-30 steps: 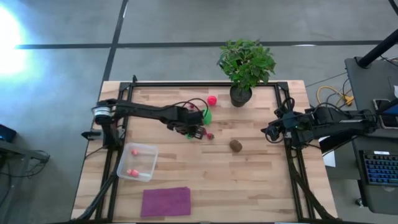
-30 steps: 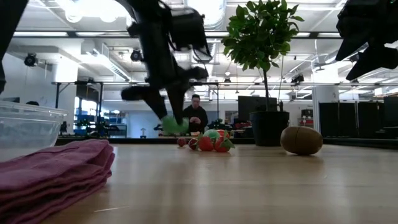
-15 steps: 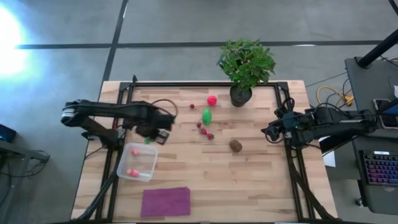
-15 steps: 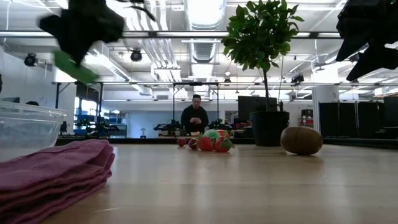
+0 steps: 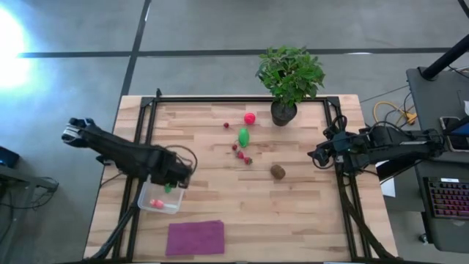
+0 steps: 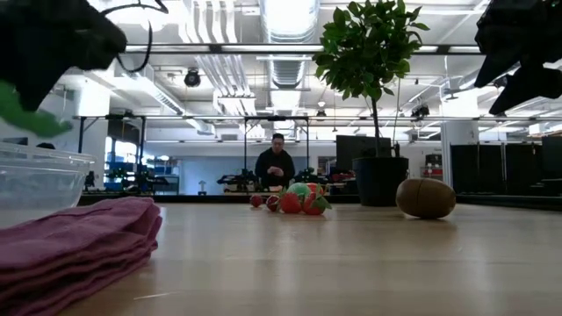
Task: Pick and placing Produce into tupperware
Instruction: Put the green bean into the transparent container, then put the top red cherry into the transparent container
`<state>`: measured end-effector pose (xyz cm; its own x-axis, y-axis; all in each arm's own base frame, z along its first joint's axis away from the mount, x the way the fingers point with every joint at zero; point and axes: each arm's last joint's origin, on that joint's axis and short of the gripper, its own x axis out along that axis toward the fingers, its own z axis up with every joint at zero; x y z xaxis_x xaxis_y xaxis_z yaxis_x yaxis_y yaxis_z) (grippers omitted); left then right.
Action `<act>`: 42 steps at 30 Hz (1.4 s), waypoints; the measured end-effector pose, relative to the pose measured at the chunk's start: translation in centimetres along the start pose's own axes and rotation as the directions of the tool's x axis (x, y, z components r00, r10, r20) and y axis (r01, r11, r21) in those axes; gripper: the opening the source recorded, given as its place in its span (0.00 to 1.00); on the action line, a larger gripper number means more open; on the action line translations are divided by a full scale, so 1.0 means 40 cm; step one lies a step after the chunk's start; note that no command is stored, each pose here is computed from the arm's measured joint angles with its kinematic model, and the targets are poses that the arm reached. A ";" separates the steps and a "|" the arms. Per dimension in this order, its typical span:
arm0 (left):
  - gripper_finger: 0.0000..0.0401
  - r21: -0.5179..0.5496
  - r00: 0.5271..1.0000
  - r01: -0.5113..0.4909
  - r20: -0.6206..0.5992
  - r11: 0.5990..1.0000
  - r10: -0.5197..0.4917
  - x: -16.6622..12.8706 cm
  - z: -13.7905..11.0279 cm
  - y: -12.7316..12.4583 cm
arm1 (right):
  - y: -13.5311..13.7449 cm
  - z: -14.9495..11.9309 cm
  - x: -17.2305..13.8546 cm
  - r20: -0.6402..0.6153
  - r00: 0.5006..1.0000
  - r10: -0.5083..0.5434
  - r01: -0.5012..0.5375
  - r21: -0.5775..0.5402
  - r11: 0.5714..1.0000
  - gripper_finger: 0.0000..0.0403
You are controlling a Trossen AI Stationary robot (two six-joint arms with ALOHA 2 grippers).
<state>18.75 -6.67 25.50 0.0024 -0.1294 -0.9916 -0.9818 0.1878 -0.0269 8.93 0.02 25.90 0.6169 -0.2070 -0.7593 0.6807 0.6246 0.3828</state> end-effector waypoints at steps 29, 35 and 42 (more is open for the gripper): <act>0.63 0.601 0.842 0.110 0.367 0.792 -0.396 -0.078 -0.036 -0.111 | 0.000 -0.001 0.000 -0.008 1.000 0.004 -0.004 0.000 1.000 0.81; 0.56 0.730 0.734 -0.146 0.532 0.668 -0.422 -0.137 0.090 -0.151 | 0.000 -0.001 0.001 -0.007 1.000 0.004 -0.004 0.020 1.000 0.81; 0.51 0.849 0.747 -0.364 0.512 0.383 -0.425 -0.124 0.304 -0.199 | 0.000 -0.001 0.001 -0.008 1.000 0.004 -0.003 0.046 0.999 0.81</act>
<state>28.86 4.31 29.11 0.5163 0.3219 -0.7936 -0.2154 0.9457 0.2435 8.92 0.04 25.85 0.6164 -0.1991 -0.7619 0.6962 0.5898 0.4092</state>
